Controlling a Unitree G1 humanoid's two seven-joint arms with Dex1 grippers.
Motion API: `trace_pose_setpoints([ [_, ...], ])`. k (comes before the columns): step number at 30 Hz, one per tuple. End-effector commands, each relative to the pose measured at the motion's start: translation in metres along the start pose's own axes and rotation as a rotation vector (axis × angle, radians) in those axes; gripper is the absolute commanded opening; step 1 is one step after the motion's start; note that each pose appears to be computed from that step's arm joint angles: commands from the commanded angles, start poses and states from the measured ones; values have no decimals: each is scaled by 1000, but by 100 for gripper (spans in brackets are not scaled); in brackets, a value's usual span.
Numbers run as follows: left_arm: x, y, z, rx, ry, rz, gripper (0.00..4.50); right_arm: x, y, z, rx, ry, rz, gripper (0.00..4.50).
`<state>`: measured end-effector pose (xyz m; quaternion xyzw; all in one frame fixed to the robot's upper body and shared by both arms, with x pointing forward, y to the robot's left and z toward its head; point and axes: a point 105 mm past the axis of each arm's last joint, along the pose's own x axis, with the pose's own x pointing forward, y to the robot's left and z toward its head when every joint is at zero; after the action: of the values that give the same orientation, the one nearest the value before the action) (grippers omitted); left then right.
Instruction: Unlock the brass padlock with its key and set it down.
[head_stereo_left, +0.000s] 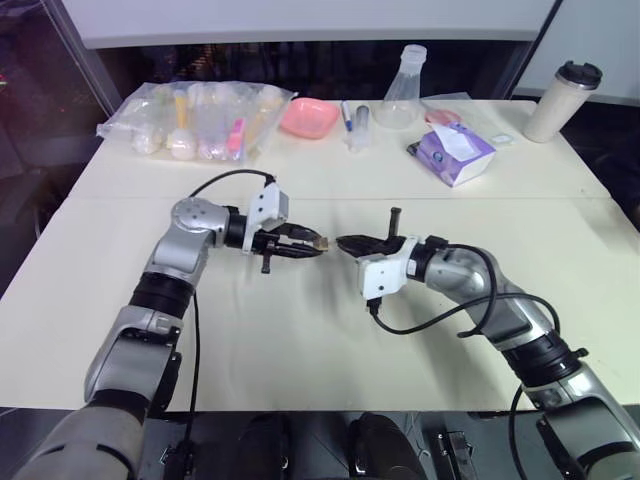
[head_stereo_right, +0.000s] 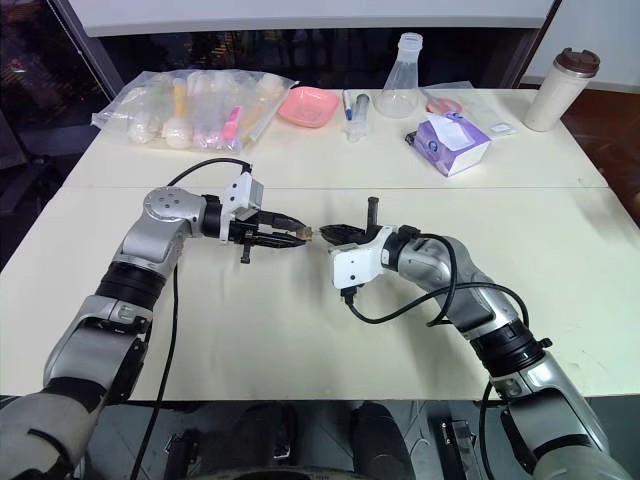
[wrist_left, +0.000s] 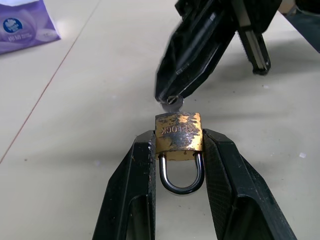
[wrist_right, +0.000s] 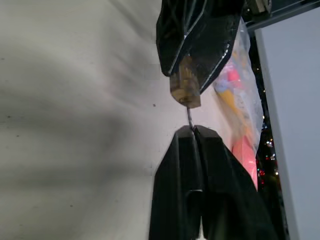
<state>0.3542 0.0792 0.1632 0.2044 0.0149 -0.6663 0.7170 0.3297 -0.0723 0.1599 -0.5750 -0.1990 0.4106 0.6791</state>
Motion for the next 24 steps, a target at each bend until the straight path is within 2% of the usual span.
trace_pose_setpoints([
  [1, 2, 0, 9, 47, -9, -14, 74, 1, -20, 12, -32, -50, -58, 3],
  [7, 4, 2, 11, 141, 8, 0, 74, 4, -20, 15, 35, -76, -27, 3],
  [10, 7, 2, 17, 275, 17, 18, 74, 5, -20, 16, 149, -94, 27, 3],
  [12, 9, 3, 20, 367, 28, 34, 74, 5, -17, 20, 270, -114, 104, 3],
  [16, 10, 7, 17, 451, 51, 64, 74, -1, -8, 24, 362, -125, 239, 3],
  [20, 9, 7, 15, 396, 28, 62, 74, 0, -18, 24, 329, -121, 187, 3],
  [24, 1, 5, 12, 202, -11, 28, 74, 1, -31, 18, -12, -94, 51, 3],
])
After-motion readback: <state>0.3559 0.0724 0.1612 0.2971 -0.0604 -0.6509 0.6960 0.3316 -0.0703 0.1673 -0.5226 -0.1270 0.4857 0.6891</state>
